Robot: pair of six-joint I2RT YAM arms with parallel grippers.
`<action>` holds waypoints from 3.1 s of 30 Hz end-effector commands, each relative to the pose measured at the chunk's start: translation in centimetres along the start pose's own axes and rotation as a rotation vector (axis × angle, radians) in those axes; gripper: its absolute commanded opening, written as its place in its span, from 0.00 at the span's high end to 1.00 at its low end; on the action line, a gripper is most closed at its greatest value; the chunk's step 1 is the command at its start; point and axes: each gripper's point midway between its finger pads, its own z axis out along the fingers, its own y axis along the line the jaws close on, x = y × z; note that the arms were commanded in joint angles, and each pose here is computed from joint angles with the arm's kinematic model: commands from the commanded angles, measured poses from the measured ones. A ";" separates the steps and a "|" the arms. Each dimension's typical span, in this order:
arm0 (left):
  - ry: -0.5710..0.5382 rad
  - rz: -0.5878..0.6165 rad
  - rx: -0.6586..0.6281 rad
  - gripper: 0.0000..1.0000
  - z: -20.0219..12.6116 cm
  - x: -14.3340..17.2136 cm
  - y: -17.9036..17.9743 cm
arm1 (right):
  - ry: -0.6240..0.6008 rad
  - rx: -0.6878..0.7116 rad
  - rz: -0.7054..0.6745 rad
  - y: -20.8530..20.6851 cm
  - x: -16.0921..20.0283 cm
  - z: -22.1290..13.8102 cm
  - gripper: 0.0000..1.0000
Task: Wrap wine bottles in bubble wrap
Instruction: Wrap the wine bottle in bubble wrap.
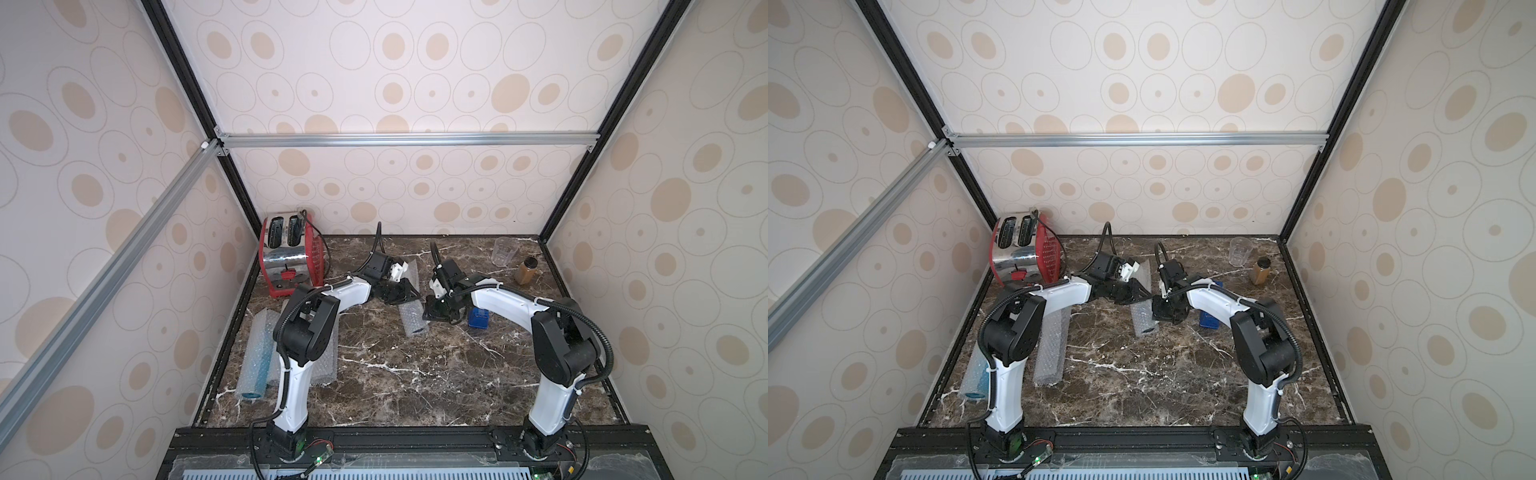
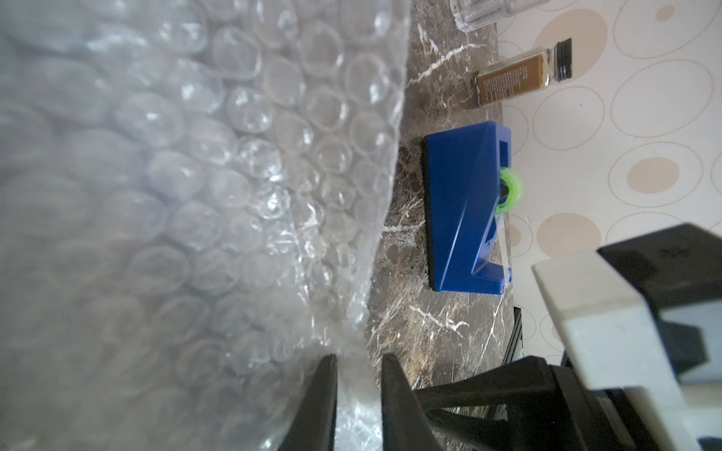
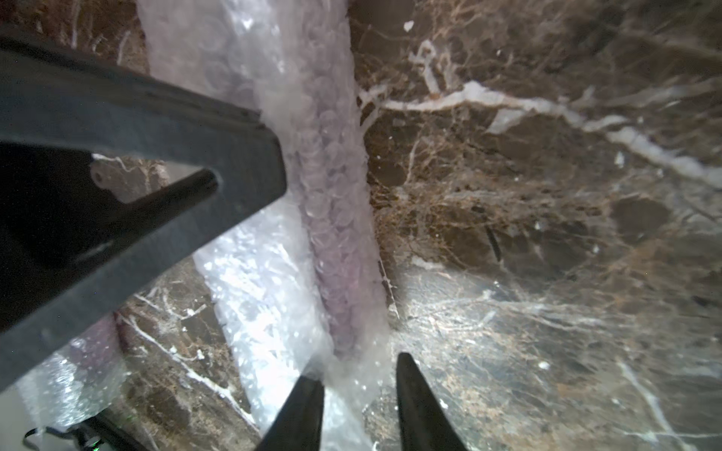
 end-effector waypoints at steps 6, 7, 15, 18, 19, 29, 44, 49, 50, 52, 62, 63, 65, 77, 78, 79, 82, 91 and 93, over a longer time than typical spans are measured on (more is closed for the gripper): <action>0.117 -0.113 -0.205 0.76 1.4 4.3 6.8 | -0.019 -0.166 -0.050 3.3 -2.1 -1.5 0.57; 0.117 -0.108 -0.211 0.76 1.2 4.3 6.7 | -0.009 -0.170 -0.049 3.3 -2.1 -1.2 0.58; 0.103 -0.096 -0.206 0.69 0.4 4.0 6.1 | 0.017 -0.192 -0.025 2.7 -1.9 1.0 0.77; 0.090 -0.104 -0.197 0.69 0.1 3.8 5.9 | 0.021 -0.182 -0.027 2.2 -1.7 1.3 0.81; 0.089 -0.102 -0.199 0.68 0.1 3.8 6.0 | 0.021 -0.174 -0.022 1.8 -1.7 1.3 0.82; 0.087 -0.097 -0.204 0.68 -0.1 3.9 6.2 | 0.017 -0.198 -0.004 0.9 -1.9 1.0 0.75; 0.007 -0.076 -0.149 0.53 -3.2 1.0 2.8 | 0.050 -0.325 0.024 3.3 -1.2 2.5 0.85; -0.043 -0.050 -0.130 0.43 -5.7 0.1 1.0 | 0.057 -0.331 0.021 4.1 -1.1 2.9 0.85; -0.059 -0.047 -0.131 0.41 -6.3 -0.1 0.8 | 0.059 -0.332 0.018 4.3 -1.1 3.0 0.85; -0.092 -0.047 -0.152 0.38 -7.6 -0.2 1.1 | 0.066 -0.329 0.016 4.4 -1.0 3.3 0.85; -0.182 -0.038 -0.257 0.30 -9.9 0.0 4.5 | 0.084 -0.357 0.020 5.8 -0.6 4.2 0.88; -0.176 -0.043 -0.238 0.30 -9.4 -0.1 4.4 | 0.082 -0.361 0.017 6.0 -0.6 4.3 0.88; -0.154 -0.054 -0.200 0.28 -8.2 -0.3 4.3 | 0.080 -0.364 0.010 6.4 -0.6 4.4 0.88; -0.045 -0.076 -0.246 0.27 -4.8 -0.1 7.1 | 0.096 -0.383 0.006 7.7 -0.7 5.2 0.87; -0.039 -0.082 -0.251 0.28 -4.6 0.1 7.3 | 0.094 -0.381 0.004 7.7 -0.7 5.2 0.87; -0.035 -0.089 -0.257 0.30 -4.4 0.2 7.7 | 0.094 -0.379 -0.002 7.7 -0.7 5.0 0.87; -0.030 -0.086 -0.292 0.34 -4.8 0.6 8.3 | 0.096 -0.351 -0.020 7.4 -0.7 4.1 0.84; -0.039 -0.095 -0.288 0.38 -5.0 0.6 8.5 | 0.074 -0.263 0.023 5.7 -1.1 1.9 0.70; -0.041 -0.099 -0.286 0.38 -4.8 0.7 8.8 | 0.071 -0.276 0.027 5.9 -1.2 2.0 0.69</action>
